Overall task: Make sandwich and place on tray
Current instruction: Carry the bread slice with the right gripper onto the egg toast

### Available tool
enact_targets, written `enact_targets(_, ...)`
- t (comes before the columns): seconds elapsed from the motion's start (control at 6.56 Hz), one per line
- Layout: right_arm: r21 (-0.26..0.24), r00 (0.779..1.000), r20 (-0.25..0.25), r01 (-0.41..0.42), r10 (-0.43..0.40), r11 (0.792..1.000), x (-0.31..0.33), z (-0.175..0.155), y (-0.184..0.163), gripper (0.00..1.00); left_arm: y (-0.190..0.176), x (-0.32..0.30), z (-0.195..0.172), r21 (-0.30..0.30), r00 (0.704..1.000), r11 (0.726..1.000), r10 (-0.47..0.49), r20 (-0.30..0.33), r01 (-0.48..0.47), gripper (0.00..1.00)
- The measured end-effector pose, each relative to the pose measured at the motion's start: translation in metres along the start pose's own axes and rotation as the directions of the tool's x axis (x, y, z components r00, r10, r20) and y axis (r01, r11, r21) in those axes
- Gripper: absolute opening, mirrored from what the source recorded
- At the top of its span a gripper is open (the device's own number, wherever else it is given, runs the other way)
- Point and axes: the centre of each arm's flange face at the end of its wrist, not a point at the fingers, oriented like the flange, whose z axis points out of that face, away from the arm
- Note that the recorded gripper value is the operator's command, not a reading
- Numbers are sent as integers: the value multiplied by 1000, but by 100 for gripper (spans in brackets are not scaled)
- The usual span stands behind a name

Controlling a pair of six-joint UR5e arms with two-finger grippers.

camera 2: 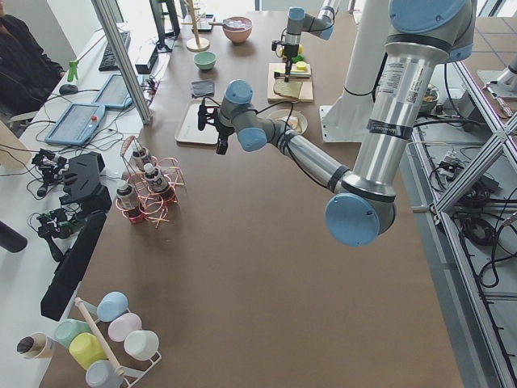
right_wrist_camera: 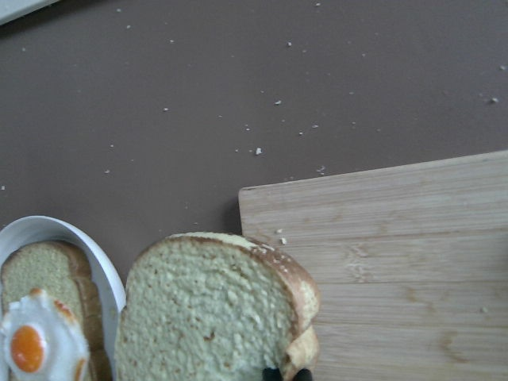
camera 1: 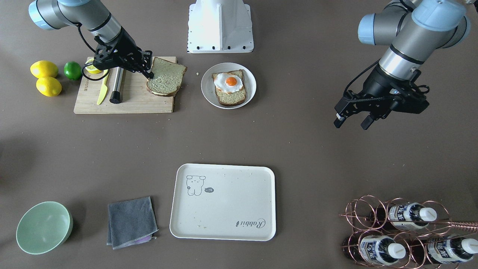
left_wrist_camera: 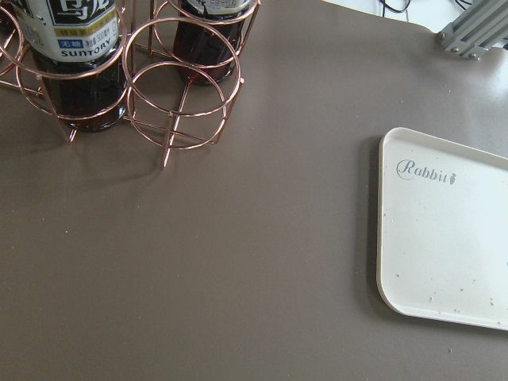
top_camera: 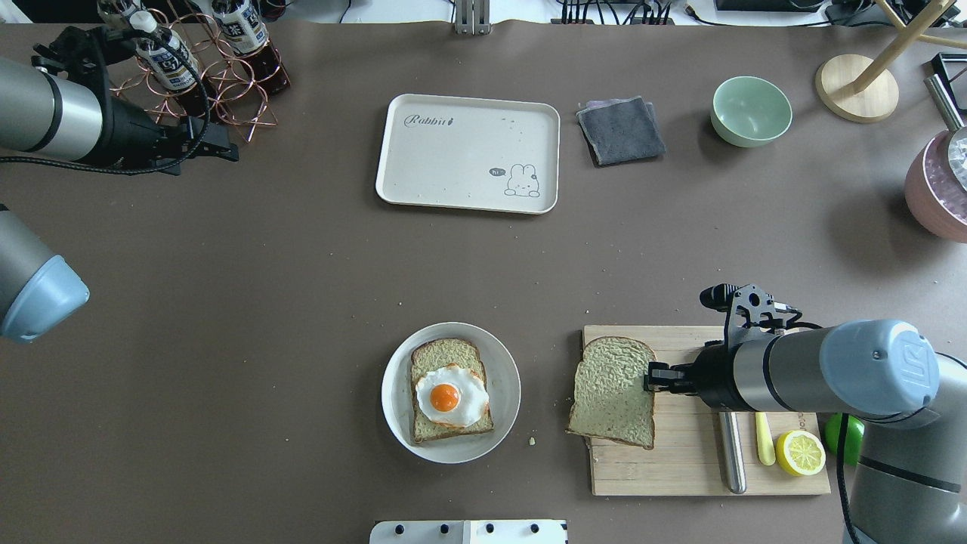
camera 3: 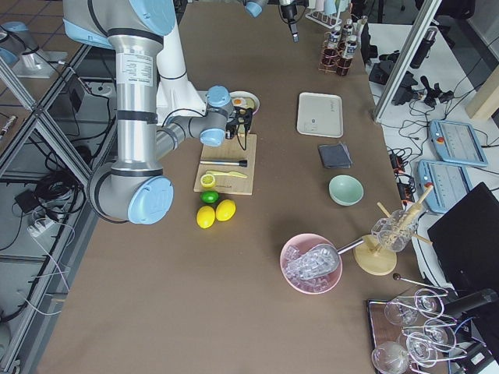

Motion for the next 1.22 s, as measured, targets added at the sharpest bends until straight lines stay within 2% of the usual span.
enact_targets(0.15, -2, 996, 85, -5, 5, 1000, -27, 8, -2, 0, 0, -1, 0, -1, 1000, 1000, -1, 1, 1, 97)
enact_targets(0.31, -8, 991, 135, 2, -1, 1000, -58, 26, -2, 0, 1, -2, 1, -2, 1000, 1000, -3, 4, 3, 97)
enact_targets(0.46, -21, 987, 163, 14, -10, 1000, -86, 48, 3, 0, 1, -3, 2, -2, 1000, 1000, -4, 6, 4, 97)
enact_targets(0.92, -13, 984, 169, 59, -56, 998, -134, 106, 6, 0, 0, -6, 7, -2, 1000, 1000, -6, 13, 6, 97)
enact_targets(1.22, -12, 984, 157, 86, -83, 996, -141, 126, 9, 0, 0, -10, 9, 4, 1000, 1000, -8, 20, 8, 97)
